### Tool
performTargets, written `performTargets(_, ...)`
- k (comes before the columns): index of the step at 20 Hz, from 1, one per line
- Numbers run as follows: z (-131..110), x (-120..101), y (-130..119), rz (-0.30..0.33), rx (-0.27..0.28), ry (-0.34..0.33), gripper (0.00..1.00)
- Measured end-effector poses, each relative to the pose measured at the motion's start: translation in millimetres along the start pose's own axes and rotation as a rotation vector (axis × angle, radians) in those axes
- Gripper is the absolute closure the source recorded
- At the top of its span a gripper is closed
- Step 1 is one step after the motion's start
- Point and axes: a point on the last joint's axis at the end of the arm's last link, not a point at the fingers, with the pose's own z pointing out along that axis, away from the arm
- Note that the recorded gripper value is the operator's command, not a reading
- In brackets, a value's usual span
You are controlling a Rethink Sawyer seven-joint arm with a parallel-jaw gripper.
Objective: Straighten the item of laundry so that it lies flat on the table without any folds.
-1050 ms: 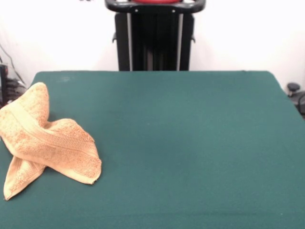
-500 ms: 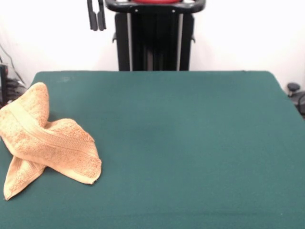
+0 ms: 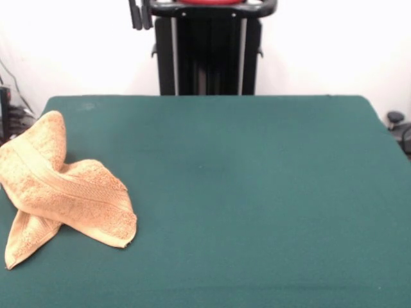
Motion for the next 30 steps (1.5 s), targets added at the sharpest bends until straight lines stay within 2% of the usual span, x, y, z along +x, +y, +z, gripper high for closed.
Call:
performTargets(9, -5.2, -7.3, 8.4, 0.004, 0.000, -0.012, 1.00)
performTargets(14, 4.5, -14.2, 10.3, 0.005, -0.018, -0.007, 1.00)
performTargets(20, 29.0, -32.3, 10.6, 0.003, -0.046, 0.001, 1.00)
performTargets(24, 42.3, -47.5, 15.4, 0.005, -0.069, 0.028, 1.00)
performTargets(30, 48.0, -67.2, 46.4, -0.043, -0.085, 0.105, 1.00)
